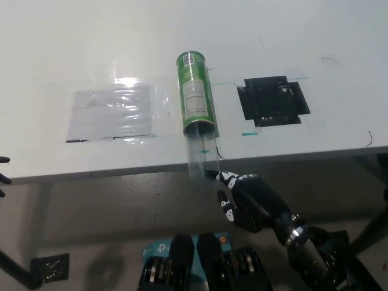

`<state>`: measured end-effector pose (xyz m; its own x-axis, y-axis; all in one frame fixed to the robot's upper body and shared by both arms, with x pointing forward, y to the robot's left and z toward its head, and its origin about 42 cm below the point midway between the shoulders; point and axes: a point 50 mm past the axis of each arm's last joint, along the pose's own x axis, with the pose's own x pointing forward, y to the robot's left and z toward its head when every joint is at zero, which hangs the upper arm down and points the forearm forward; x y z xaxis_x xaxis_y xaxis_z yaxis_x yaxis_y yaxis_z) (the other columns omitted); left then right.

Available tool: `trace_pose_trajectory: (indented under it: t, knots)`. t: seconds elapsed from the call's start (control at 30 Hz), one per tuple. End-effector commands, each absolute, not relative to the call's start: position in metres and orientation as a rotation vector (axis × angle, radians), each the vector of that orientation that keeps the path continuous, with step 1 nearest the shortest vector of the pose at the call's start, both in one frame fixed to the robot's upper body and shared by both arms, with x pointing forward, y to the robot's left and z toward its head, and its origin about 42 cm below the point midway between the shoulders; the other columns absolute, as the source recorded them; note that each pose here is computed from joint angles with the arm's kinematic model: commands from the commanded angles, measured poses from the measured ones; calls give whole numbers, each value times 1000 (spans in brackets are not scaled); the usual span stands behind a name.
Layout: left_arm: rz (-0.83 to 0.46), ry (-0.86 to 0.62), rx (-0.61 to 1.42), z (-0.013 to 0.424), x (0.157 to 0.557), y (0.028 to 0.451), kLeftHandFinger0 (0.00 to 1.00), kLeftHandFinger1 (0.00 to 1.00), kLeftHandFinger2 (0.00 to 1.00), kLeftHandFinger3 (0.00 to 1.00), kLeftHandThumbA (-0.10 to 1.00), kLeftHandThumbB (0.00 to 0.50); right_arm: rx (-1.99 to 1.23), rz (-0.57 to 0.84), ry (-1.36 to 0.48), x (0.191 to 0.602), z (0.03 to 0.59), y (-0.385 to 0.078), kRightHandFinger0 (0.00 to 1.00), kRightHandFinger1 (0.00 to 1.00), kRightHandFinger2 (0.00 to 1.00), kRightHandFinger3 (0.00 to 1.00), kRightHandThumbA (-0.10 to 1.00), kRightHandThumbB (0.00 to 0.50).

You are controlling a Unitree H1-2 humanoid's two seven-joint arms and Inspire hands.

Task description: The robot uses its right hand finger to pull out the chips tray kept inside a container in the middle of the desk

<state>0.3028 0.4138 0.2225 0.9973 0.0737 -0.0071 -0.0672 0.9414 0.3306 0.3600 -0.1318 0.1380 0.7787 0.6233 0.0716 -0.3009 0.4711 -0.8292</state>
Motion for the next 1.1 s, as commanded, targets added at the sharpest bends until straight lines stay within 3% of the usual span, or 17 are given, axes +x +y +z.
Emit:
trace_pose_trajectory:
  t: [0.0, 0.4, 0.47, 0.5, 0.53, 0.57, 0.6, 0.67, 0.7, 0.77, 0.87, 0.97, 1.0, 1.07]
  knots:
    - [74, -37, 370, 246, 306, 421, 269, 295, 375, 539, 152, 0, -887, 572, -420, 350, 145, -129, 0, 48, 817, 898, -100, 169]
    - [82, -35, 373, 243, 303, 422, 251, 282, 377, 552, 142, 0, -831, 540, -399, 331, 150, -136, 0, 0, 798, 913, -100, 148]
    - [80, -33, 373, 239, 301, 422, 257, 290, 379, 551, 144, 0, -827, 536, -407, 332, 149, -138, 0, 29, 826, 940, -100, 158]
    - [78, -36, 373, 239, 301, 422, 254, 286, 365, 540, 147, 0, -817, 534, -403, 333, 151, -137, 16, 29, 1000, 1000, -100, 162]
    - [81, -32, 370, 239, 302, 422, 254, 286, 362, 537, 148, 0, -821, 535, -410, 334, 154, -137, 54, 75, 1000, 1000, -100, 175]
    - [81, -28, 365, 238, 301, 422, 265, 291, 356, 532, 152, 0, -836, 541, -423, 338, 157, -136, 193, 280, 1000, 1000, -100, 247]
    - [81, -25, 364, 238, 301, 422, 267, 292, 356, 532, 153, 0, -862, 531, -441, 342, 161, -135, 188, 329, 1000, 1000, -100, 306]
    - [80, -19, 356, 234, 299, 422, 270, 290, 353, 534, 152, 0, -880, 530, -459, 343, 164, -135, 172, 381, 1000, 1000, -100, 351]
    - [79, -19, 357, 234, 299, 422, 272, 282, 345, 533, 150, 0, -909, 524, -491, 345, 168, -135, 166, 472, 1000, 1000, -100, 386]
    - [80, -23, 359, 234, 298, 422, 261, 274, 341, 535, 145, 0, -968, 519, -548, 351, 181, -133, 202, 590, 1000, 1000, -25, 405]
    - [82, -20, 354, 231, 295, 421, 254, 272, 334, 526, 143, 0, -972, 501, -562, 355, 190, -135, 184, 584, 1000, 1000, -95, 433]
    - [87, -12, 348, 230, 295, 420, 255, 274, 336, 530, 138, 0, -936, 477, -562, 355, 193, -137, 130, 523, 1000, 1000, -100, 446]
    - [89, -7, 343, 229, 295, 420, 259, 278, 348, 542, 133, 0, -926, 469, -561, 355, 193, -139, 137, 568, 1000, 1000, -100, 447]
    - [80, -12, 341, 227, 294, 419, 246, 268, 340, 540, 111, 0, -909, 454, -581, 352, 195, -145, 141, 538, 1000, 1000, -100, 441]
